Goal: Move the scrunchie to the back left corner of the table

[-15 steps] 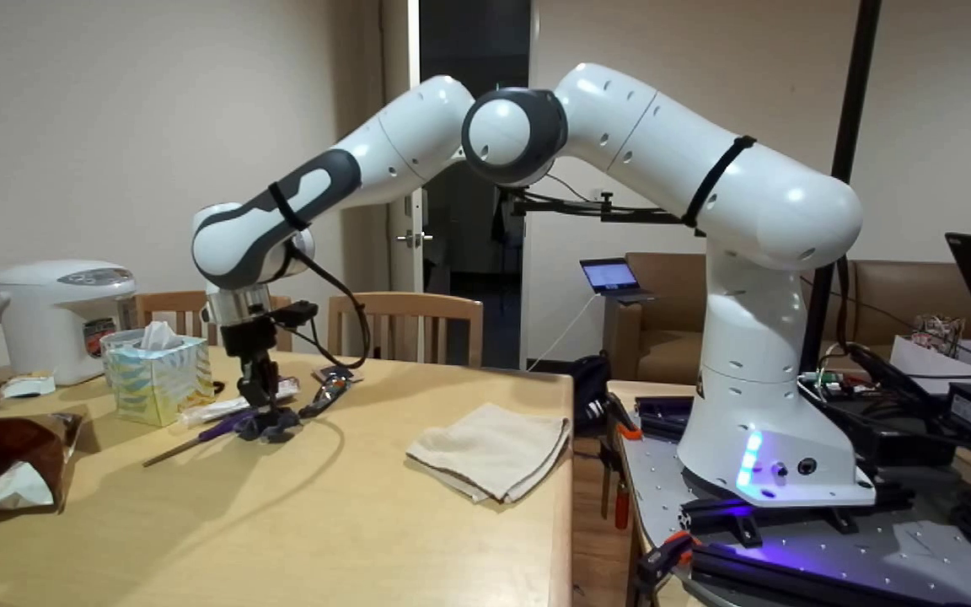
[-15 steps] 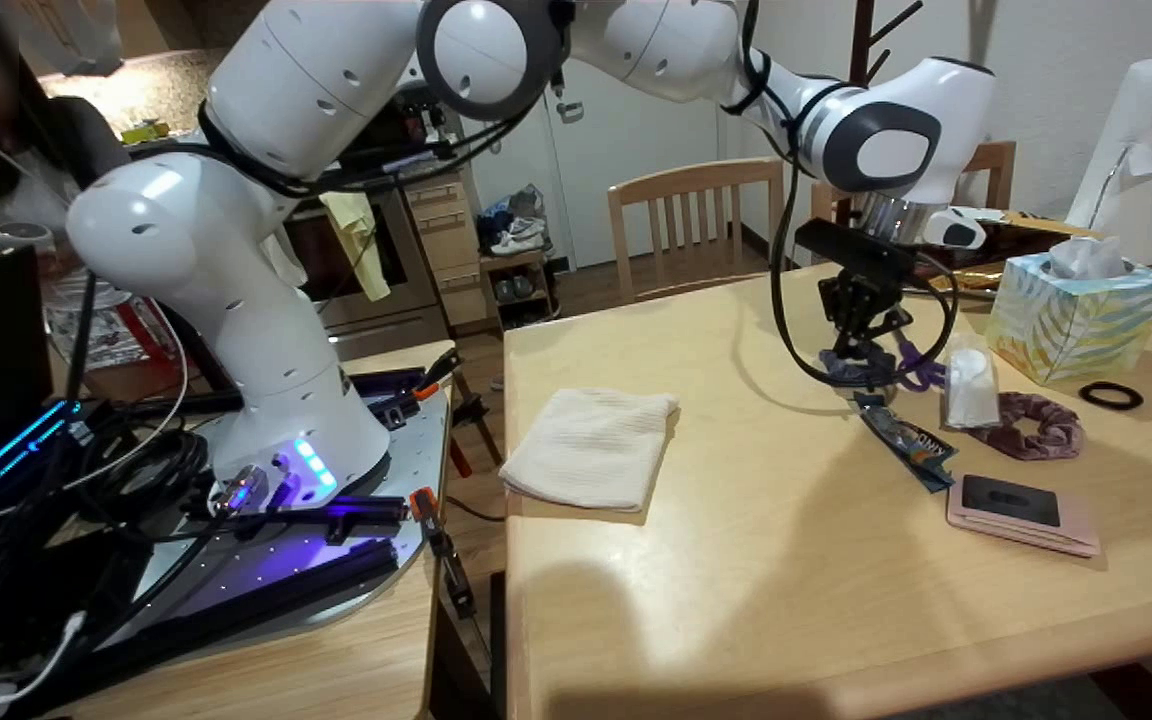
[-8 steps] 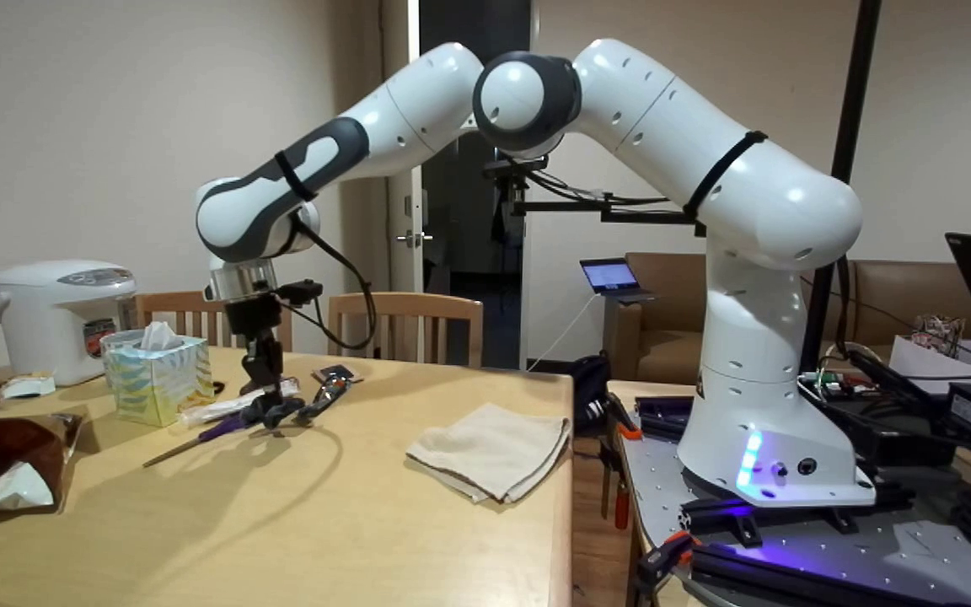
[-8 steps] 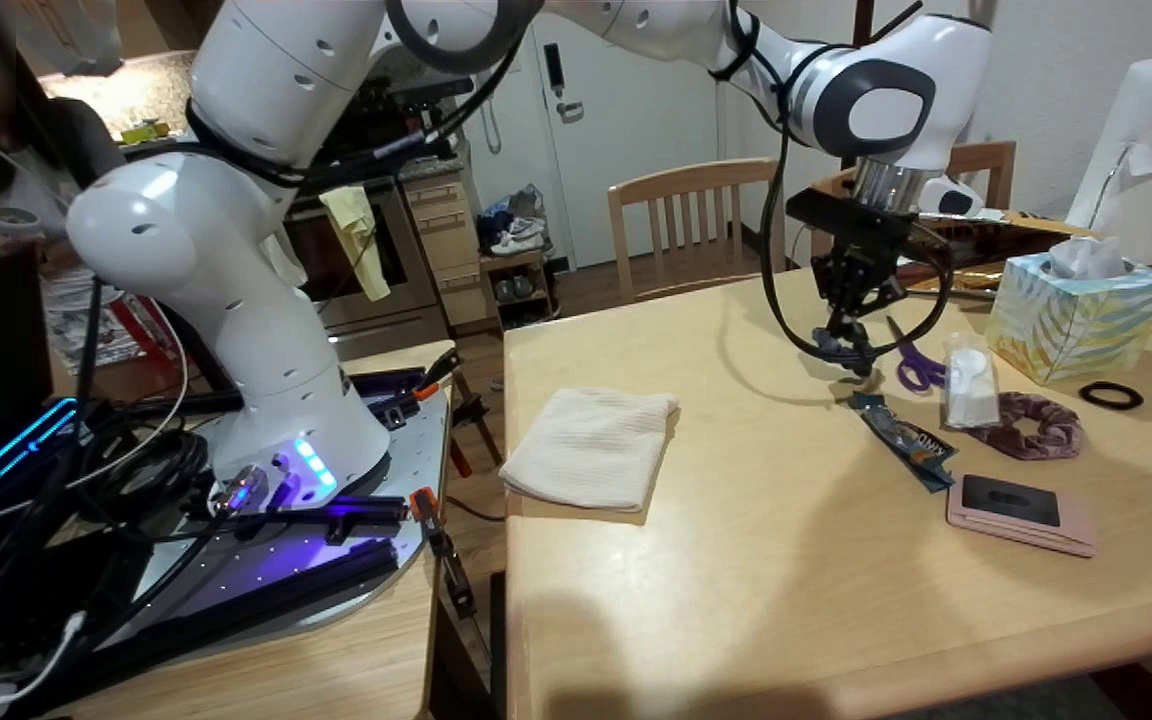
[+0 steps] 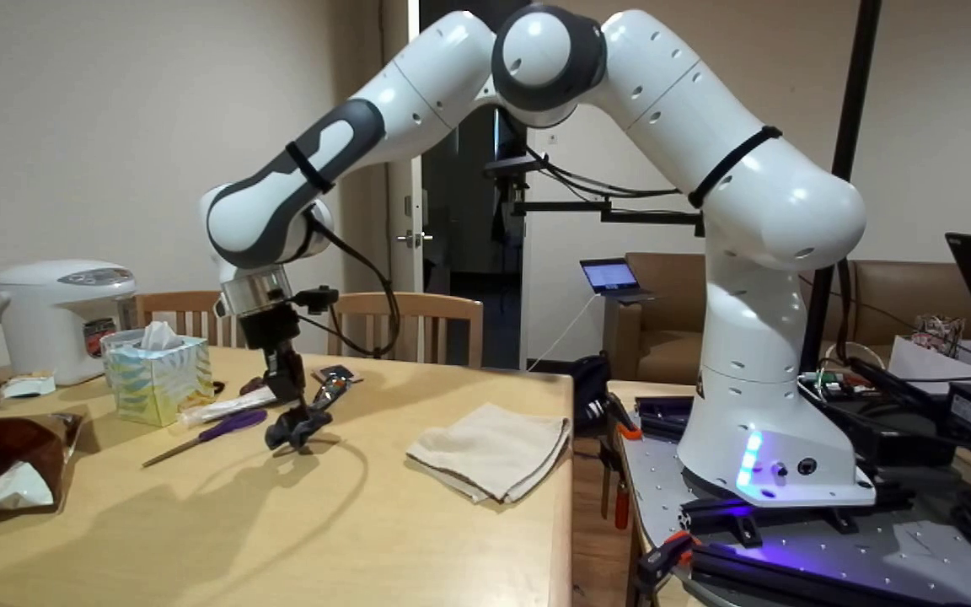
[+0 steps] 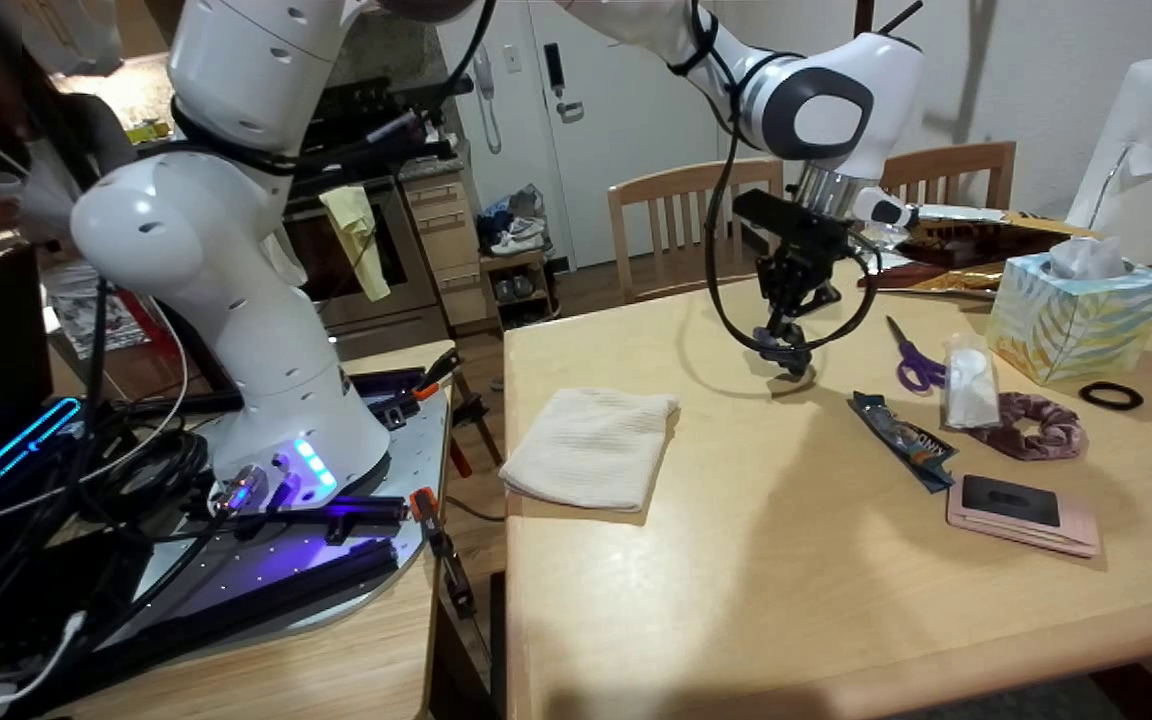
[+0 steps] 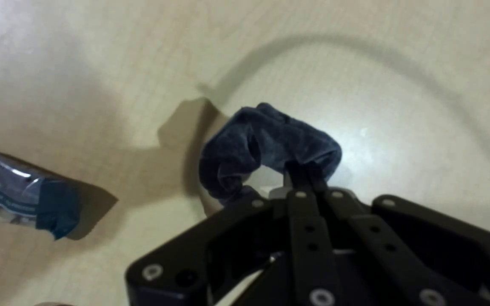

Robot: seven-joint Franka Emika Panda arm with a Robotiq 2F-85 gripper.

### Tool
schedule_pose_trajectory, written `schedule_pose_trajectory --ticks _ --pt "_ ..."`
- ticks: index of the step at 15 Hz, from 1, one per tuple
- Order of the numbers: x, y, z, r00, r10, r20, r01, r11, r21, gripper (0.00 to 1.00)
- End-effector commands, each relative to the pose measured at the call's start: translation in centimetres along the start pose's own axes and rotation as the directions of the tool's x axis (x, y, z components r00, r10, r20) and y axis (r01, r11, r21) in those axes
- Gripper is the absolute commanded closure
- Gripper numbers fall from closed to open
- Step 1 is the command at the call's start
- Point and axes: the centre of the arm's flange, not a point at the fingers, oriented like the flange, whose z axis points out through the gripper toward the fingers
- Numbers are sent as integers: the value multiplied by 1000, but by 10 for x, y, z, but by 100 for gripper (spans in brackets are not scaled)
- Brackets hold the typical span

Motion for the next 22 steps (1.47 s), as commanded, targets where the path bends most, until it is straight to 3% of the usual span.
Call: schedule_pose_trajectory --ticks 1,5,9,12,17,22 --pt "-41 -51 0 999 45 -13 -46 999 -29 99" --pt "-61 -106 12 997 50 -52 -53 996 -66 99" --pt "-77 -158 39 983 33 -182 -51 994 -94 99" --pt "-91 -190 67 966 49 -255 -67 996 -66 99" --pt "-130 -228 105 950 135 -280 -152 988 -39 99" --pt "-179 -244 117 940 192 -283 -212 977 -41 99"
